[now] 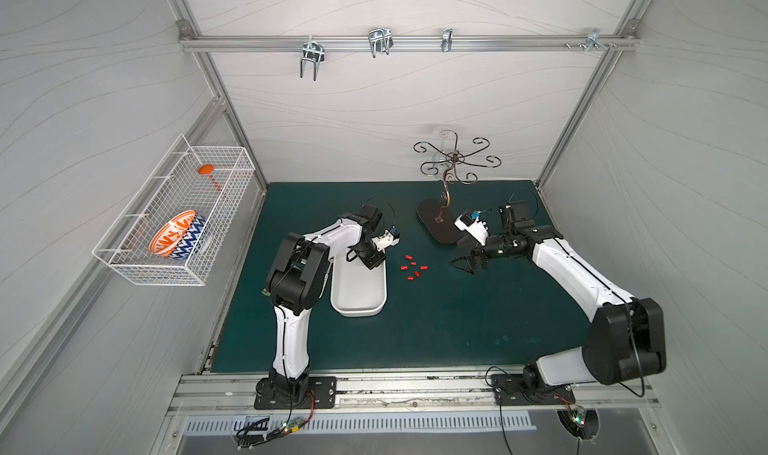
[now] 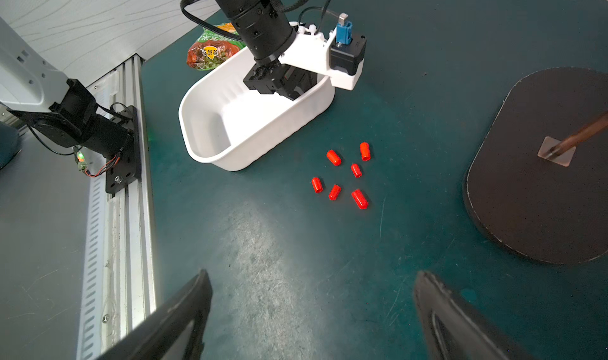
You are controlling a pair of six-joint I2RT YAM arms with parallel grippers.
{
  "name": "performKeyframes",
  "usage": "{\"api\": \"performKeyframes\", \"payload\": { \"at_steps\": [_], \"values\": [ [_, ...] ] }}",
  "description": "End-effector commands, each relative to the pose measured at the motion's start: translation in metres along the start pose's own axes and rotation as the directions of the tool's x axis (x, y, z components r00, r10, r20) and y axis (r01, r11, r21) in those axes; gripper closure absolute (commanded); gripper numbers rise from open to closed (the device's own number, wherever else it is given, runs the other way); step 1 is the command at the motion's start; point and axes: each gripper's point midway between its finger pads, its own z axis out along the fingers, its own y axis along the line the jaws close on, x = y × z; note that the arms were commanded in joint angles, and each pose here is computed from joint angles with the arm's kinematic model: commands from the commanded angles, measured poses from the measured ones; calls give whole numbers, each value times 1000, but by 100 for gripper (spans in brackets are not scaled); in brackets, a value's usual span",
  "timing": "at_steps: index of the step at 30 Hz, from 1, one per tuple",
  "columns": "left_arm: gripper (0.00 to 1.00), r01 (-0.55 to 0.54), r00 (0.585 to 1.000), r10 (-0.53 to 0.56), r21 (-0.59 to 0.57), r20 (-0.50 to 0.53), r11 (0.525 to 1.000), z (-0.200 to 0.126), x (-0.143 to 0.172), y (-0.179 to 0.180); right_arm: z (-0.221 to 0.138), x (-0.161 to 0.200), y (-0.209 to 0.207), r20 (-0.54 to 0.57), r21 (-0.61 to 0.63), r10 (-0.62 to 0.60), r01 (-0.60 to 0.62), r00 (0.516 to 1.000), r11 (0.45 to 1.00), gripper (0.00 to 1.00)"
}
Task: Take the screw protection sleeves out of the storage box
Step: Pick up the screw protection sleeve from the storage box.
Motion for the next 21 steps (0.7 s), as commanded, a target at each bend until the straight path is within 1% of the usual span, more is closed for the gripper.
{"api": "performKeyframes", "payload": {
  "at_steps": [1,3,6,10,13,17,19,21],
  "values": [
    [98,-5,999,6,-25,47,1000,-12,-8,4,-4,0,3,6,5,-5,5,1000,1000,1],
    [100,8,997,-8,-11,75,1000,-26,-8,3,-5,-1,3,8,6,-7,7,1000,1000,1],
    [100,24,994,-25,14,111,1000,-46,-7,1,-5,-1,3,9,4,-5,5,1000,1000,1],
    [100,9,989,-19,63,150,998,-68,-1,-12,-6,-3,4,15,4,-9,8,1000,1000,1],
    [100,-31,982,11,101,191,994,-87,-1,-28,-6,-3,5,17,2,-10,10,1000,1000,1],
    [100,-93,960,44,167,277,982,-113,-12,-56,-6,-5,5,26,-8,2,-2,1000,1000,1],
    [100,-147,953,89,187,290,971,-117,-16,-72,-9,-8,6,43,-14,9,-8,999,1000,1],
    [100,-211,949,157,183,275,960,-114,-21,-87,-14,-10,1,68,0,30,-30,997,1000,1]
  ]
}}
